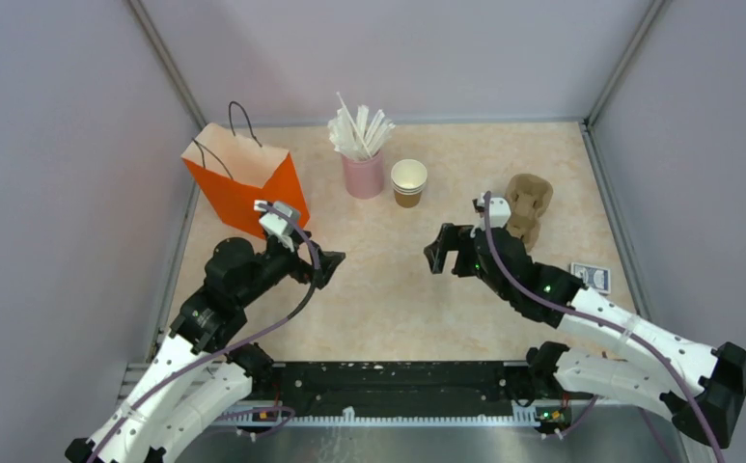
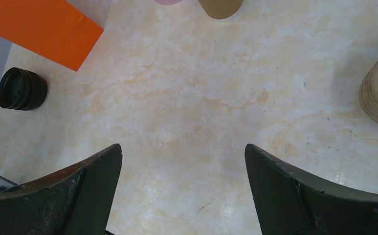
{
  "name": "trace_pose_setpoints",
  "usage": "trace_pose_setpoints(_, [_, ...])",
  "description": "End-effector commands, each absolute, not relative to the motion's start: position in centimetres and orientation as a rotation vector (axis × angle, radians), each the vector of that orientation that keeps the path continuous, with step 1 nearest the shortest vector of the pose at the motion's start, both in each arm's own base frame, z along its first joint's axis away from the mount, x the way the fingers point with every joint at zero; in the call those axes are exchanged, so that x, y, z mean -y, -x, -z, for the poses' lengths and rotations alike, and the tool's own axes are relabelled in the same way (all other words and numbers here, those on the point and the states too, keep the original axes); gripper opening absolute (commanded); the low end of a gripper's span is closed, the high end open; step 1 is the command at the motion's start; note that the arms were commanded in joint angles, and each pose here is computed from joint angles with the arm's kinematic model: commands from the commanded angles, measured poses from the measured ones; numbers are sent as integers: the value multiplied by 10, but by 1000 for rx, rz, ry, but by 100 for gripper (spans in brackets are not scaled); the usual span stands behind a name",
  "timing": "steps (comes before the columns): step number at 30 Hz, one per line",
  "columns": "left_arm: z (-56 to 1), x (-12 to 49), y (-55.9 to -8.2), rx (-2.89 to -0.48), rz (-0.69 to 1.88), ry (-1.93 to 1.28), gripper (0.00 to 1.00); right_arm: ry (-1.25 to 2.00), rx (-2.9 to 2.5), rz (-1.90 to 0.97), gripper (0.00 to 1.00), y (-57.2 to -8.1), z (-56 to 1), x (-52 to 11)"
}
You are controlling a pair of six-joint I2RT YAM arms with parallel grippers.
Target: Pack the takeout coffee
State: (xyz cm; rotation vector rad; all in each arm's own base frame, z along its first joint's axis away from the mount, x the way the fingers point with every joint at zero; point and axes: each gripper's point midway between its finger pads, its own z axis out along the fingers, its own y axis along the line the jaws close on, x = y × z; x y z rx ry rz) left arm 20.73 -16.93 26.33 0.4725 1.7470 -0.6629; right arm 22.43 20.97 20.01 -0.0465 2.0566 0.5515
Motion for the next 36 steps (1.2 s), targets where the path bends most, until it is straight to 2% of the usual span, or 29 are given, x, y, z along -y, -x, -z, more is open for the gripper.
trace_pose_setpoints(1, [-270,170,-209,-1710,662,-475,99,24,-2008,-585,94,-230,-214,-216])
trace_pose_setpoints(6, [-272,170,-207,-1703,665,-479,99,2,-1970,-605,93,-233,-222,-218])
trace_pose_setpoints(10, [-279,168,-205,-1674,671,-471,99,3,-1897,-592,89,-244,-236,-220])
trace_pose_setpoints(15, [-282,165,-203,-1657,665,-455,99,-17,-1844,-372,83,-283,-252,-217])
trace_pose_setpoints(18, [-283,164,-202,-1654,668,-451,99,-4,-1844,-274,72,-316,-254,-222])
trace_pose_setpoints(26, [-284,166,-200,-1642,684,-458,99,-3,-1919,-227,42,-408,-237,-237])
trace_pose_setpoints(31, [-282,169,-199,-1647,697,-475,99,-31,-1945,-206,40,-456,-227,-239])
trace_pose_setpoints(36, [-283,171,-197,-1643,712,-487,99,-18,-2000,-172,37,-484,-205,-239])
